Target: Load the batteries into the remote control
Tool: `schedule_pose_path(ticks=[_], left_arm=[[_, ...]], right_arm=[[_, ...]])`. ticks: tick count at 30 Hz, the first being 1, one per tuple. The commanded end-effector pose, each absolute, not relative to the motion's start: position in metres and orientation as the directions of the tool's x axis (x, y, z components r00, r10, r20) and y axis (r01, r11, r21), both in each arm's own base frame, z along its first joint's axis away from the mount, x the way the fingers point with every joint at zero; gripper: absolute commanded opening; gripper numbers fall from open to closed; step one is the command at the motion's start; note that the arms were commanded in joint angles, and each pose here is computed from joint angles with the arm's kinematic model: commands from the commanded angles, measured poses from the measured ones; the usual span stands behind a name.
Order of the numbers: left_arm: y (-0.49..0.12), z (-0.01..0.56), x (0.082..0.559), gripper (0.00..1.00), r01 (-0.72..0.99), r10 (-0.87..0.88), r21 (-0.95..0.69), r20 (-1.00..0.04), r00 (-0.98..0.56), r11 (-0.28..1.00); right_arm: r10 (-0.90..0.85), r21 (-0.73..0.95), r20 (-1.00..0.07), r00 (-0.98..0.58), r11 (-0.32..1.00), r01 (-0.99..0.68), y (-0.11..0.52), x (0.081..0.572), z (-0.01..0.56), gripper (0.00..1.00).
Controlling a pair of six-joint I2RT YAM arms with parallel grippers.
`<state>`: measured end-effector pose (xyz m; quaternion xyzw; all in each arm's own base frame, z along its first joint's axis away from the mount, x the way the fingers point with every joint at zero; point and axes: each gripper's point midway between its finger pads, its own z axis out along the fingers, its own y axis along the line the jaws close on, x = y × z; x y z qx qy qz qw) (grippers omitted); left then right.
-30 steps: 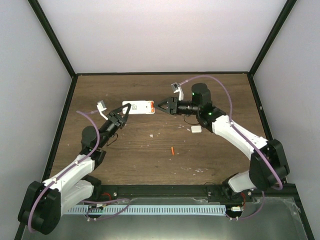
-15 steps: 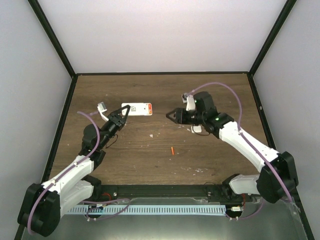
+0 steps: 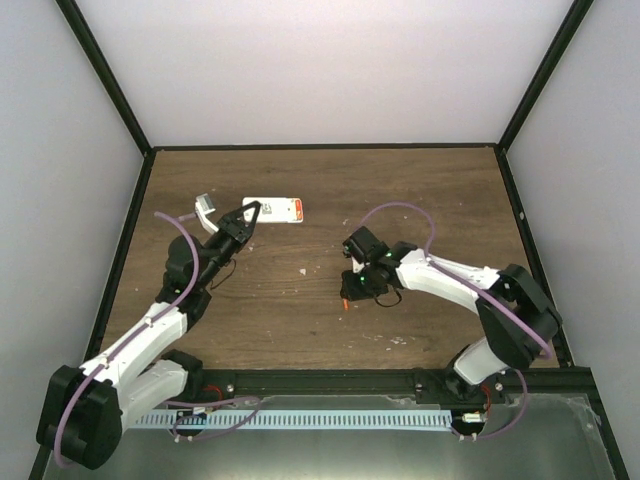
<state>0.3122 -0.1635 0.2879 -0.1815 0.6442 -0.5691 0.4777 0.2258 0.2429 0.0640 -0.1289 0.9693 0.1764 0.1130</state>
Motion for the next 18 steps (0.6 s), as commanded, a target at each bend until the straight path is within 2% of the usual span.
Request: schedule_pose_path(ticks=[1, 18], left_arm=[[-0.162, 0.301, 0.316, 0.0, 0.336, -0.787, -0.899, -0.417, -0.454, 0.283], [-0.163, 0.302, 0.319, 0.0, 0.334, -0.787, -0.898, -0.419, -0.453, 0.286]], right_arm=[[-0.274, 0.244, -0.228, -0.934, 0.913, -0.328, 0.247, 0.219, 0.05, 0.26], [-0.352, 0.19, -0.176, -0.919, 0.904, -0.382, 0.257, 0.21, 0.029, 0.17]])
